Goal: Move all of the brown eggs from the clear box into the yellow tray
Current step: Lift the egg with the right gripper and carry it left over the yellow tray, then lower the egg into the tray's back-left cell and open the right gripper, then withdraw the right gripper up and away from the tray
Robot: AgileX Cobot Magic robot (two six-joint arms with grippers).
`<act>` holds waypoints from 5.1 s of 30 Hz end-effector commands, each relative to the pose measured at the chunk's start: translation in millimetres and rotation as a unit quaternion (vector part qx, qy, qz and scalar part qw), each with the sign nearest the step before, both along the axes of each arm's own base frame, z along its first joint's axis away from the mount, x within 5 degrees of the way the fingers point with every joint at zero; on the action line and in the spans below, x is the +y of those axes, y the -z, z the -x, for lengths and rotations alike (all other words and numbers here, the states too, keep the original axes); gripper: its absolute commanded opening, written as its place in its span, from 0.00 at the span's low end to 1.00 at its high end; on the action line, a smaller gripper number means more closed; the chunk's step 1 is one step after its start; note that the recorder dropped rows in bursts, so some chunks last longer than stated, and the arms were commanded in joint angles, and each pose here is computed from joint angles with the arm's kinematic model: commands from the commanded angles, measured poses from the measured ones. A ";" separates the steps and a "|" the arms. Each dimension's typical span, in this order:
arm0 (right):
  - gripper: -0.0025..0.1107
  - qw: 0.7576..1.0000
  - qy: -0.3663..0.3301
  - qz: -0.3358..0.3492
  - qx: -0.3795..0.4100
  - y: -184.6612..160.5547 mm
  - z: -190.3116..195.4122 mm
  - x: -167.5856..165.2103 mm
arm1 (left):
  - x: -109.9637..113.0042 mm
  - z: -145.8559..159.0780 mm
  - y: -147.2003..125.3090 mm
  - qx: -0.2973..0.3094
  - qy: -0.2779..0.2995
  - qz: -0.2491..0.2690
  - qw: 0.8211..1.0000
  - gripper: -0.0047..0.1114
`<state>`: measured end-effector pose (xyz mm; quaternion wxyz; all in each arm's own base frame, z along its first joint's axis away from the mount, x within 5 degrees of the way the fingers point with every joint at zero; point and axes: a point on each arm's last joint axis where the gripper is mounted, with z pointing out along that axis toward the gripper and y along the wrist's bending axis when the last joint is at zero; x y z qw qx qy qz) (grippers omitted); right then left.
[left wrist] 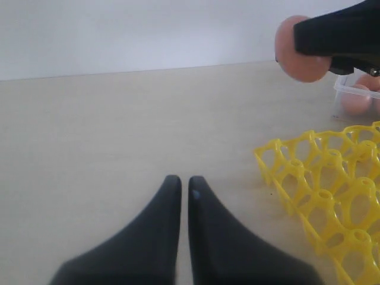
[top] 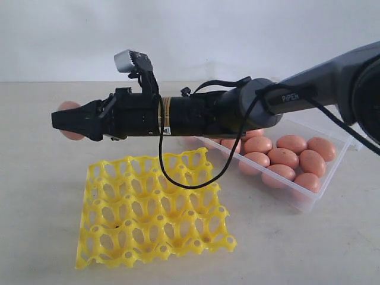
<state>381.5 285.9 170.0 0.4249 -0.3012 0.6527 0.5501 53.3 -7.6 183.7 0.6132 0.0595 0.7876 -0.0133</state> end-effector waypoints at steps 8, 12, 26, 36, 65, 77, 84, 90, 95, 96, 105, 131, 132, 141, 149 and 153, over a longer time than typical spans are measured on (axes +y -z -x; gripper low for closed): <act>0.02 0.954 0.066 0.271 -0.108 32.7 -4.8 10.0 | -0.1 0.0 0.7 -0.002 0.002 -0.001 1.000 0.08; 0.02 0.949 0.066 0.286 -0.115 34.5 1.5 19.0 | -0.1 0.0 0.7 -0.002 0.002 -0.001 1.000 0.08; 0.02 0.950 0.070 0.286 -0.103 35.0 3.3 21.4 | -0.1 0.0 0.7 -0.002 0.002 -0.001 1.000 0.08; 0.02 0.948 0.081 0.289 -0.105 29.6 2.0 19.8 | -0.1 0.0 0.7 -0.002 0.002 -0.001 1.000 0.08; 0.02 0.946 0.064 0.317 -0.032 16.2 11.8 14.7 | -0.1 0.0 0.7 -0.002 0.002 -0.001 1.000 0.08; 0.17 0.936 0.077 0.342 -0.045 31.5 6.9 12.5 | -0.1 0.0 0.7 -0.002 0.002 -0.001 1.000 0.08; 0.46 0.934 0.084 0.345 -0.047 31.6 5.7 11.6 | -0.1 0.0 0.7 -0.002 0.002 -0.001 1.000 0.08; 0.54 0.935 0.079 0.342 -0.045 31.6 6.7 12.3 | -0.1 0.0 0.7 -0.002 0.002 -0.001 1.000 0.08; 0.53 0.935 0.079 0.342 -0.045 31.6 6.7 12.3 | -0.1 0.0 0.7 -0.002 0.002 -0.001 1.000 0.08; 0.53 0.935 0.079 0.342 -0.047 30.5 6.7 12.3 | -0.1 0.0 0.7 -0.002 0.002 -0.001 1.000 0.08; 0.53 0.941 0.253 0.217 -0.062 -117.3 5.1 -31.4 | -0.1 0.0 0.7 -0.002 0.002 -0.001 1.000 0.08; 0.02 0.853 0.511 0.090 -0.065 -259.7 31.0 -354.9 | -0.1 0.0 0.7 -0.002 0.002 -0.001 1.000 0.08; 0.02 0.839 0.533 0.091 -0.063 -258.8 31.7 -367.6 | -0.1 0.0 0.7 -0.002 0.002 -0.001 1.000 0.08; 0.02 0.733 0.678 -0.011 0.048 -217.1 30.1 -478.1 | -0.1 0.0 0.7 -0.002 0.002 -0.001 1.000 0.08; 0.02 0.683 0.724 0.079 -0.054 -213.2 38.4 -514.8 | -0.1 0.0 0.7 -0.002 0.002 -0.001 1.000 0.08; 0.02 0.599 0.766 0.231 0.046 -150.5 53.3 -530.8 | -0.1 0.0 0.7 -0.002 0.002 -0.001 1.000 0.08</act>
